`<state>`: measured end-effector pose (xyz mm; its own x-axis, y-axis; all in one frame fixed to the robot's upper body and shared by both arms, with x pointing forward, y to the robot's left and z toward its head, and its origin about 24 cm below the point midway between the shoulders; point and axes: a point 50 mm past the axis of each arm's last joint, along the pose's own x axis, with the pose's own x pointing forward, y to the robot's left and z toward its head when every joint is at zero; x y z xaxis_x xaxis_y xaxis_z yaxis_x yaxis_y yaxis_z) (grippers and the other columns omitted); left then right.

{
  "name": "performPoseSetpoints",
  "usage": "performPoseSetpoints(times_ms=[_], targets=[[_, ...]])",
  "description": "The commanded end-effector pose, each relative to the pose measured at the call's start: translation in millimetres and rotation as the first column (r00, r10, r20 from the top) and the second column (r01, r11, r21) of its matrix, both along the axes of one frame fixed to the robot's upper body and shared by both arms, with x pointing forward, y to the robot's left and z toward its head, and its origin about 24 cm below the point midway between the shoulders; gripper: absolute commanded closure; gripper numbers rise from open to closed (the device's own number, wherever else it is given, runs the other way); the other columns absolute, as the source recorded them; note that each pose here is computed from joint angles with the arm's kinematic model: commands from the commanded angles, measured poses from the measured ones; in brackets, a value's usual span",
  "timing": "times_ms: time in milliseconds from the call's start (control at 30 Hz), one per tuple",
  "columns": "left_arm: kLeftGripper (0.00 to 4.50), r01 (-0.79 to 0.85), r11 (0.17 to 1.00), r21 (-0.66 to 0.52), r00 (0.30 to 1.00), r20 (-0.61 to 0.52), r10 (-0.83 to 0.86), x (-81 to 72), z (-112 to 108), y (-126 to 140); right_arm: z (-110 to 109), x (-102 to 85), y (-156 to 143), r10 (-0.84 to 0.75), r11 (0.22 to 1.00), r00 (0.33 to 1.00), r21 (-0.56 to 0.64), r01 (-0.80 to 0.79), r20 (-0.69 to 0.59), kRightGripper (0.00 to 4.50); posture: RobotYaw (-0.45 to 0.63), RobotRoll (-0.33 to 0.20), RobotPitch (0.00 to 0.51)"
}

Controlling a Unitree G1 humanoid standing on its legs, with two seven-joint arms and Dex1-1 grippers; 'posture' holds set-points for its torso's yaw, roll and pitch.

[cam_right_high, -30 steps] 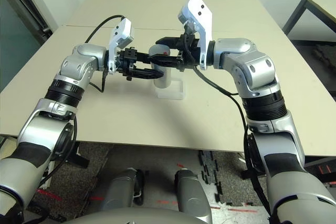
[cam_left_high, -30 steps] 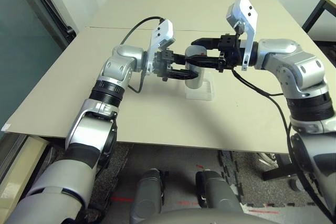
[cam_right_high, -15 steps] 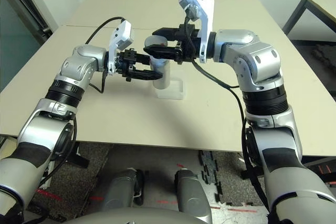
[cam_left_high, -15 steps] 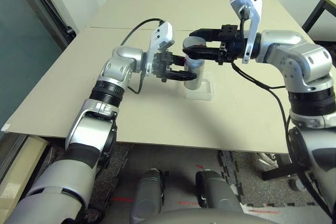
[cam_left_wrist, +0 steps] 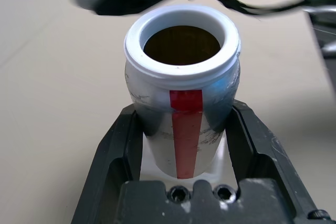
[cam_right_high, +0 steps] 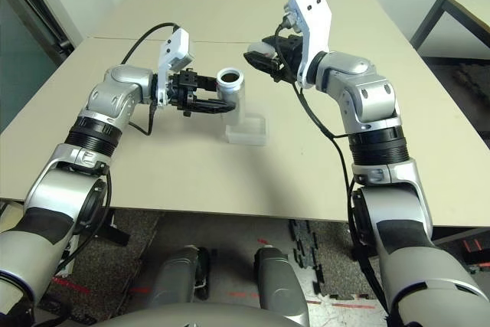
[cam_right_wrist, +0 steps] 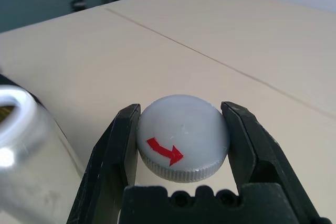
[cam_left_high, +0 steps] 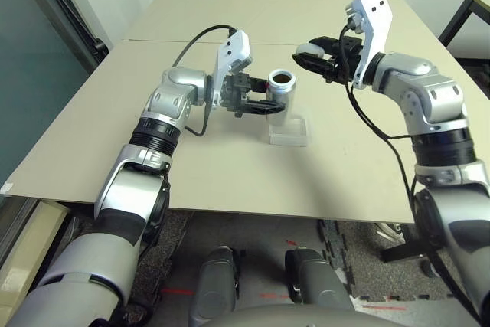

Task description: Pour the medicine from the bottle into the box.

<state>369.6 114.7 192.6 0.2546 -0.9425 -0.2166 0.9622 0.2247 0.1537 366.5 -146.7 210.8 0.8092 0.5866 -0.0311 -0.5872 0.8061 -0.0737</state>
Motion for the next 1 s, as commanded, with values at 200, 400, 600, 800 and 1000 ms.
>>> performPoseSetpoints(times_ms=[200,400,600,800,1000], targets=[[2.02,-0.240,0.967,-0.086,0.968,0.052,0.245,18.3,9,18,-44,9.8,-17,-0.273,0.960,0.961,0.046,0.275,-0.054,1.92,-0.02,0.000,0.090],[2.02,-0.433,0.891,-0.134,0.894,0.065,0.444,31.0,4,38,-73,11.4,-35,-0.418,0.907,0.907,0.031,0.420,-0.059,1.92,-0.01,0.000,0.091],[2.02,-0.580,0.794,-0.183,0.789,0.118,0.603,39.0,-4,52,-87,12.9,-46,-0.476,0.878,0.877,0.023,0.478,-0.063,1.92,0.00,0.000,0.092],[2.02,-0.690,0.686,-0.233,0.678,0.123,0.724,42.1,-16,60,-105,10.9,-55,-0.513,0.857,0.853,0.006,0.516,-0.093,1.92,0.00,0.000,0.092],[2.02,-0.794,0.566,-0.223,0.568,0.058,0.821,41.1,-38,73,-120,8.4,-59,-0.541,0.839,0.834,0.000,0.544,-0.110,1.92,-0.01,0.000,0.090]])
